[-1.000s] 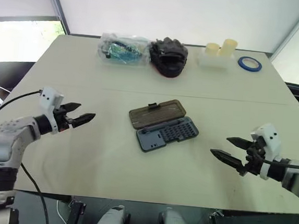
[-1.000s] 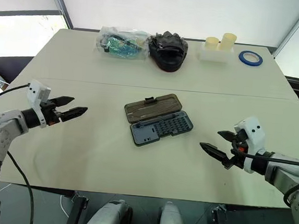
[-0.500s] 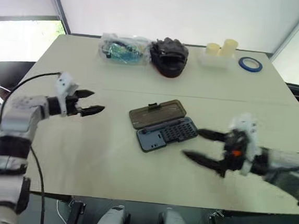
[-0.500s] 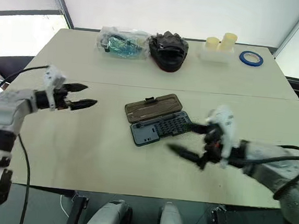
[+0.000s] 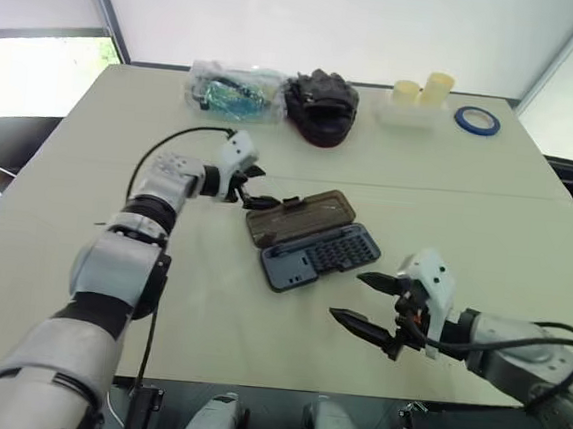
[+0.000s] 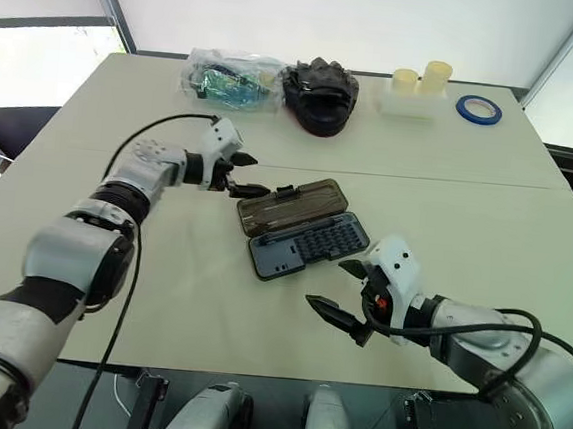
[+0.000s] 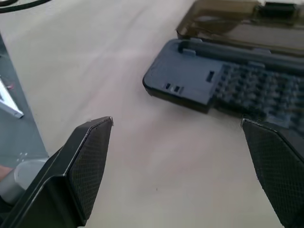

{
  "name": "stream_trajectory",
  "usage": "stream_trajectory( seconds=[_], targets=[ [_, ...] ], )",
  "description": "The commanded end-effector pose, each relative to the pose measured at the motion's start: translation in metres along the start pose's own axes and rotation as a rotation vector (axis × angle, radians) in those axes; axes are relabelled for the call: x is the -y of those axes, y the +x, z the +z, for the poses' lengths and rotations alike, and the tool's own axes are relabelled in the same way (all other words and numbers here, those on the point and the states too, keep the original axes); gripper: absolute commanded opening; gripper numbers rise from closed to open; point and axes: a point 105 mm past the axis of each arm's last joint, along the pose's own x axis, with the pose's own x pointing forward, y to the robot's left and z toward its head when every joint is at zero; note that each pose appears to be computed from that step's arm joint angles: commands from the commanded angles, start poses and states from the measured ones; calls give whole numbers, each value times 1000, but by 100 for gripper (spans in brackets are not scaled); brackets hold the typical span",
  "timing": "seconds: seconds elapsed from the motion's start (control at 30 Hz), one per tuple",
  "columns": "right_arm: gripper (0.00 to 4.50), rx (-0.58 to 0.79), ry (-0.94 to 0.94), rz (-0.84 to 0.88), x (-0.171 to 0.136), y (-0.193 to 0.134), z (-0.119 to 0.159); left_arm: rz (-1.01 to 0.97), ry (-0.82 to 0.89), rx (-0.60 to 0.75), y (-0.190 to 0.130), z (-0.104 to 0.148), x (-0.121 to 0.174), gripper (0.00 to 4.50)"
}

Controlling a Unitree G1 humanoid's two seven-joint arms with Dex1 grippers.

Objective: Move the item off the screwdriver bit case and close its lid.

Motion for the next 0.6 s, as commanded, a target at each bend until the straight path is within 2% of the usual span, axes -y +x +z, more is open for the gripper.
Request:
stream_trajectory(
  seconds=[0.03, 0.23, 0.27, 0.33, 0.57, 0.6],
  targets=[
    [447, 58, -49, -62, -3, -7, 12, 23, 49, -79, 6, -6, 0, 450],
    [447, 70, -41, -125, -3, -15, 10, 64, 18, -152, 13, -33, 5, 450],
    [449, 71, -39, -132, -3, -16, 10, 63, 9, -158, 13, -36, 6, 425],
    [450, 76, -37, -141, -3, -17, 10, 43, -18, -171, 13, -43, 10, 360],
    [450, 76, -39, -149, 0, -19, 11, -52, -36, -246, 11, -61, 23, 19],
    [450, 77, -40, -149, 1, -19, 12, -76, -29, -259, 10, -63, 26, 5]
  ],
)
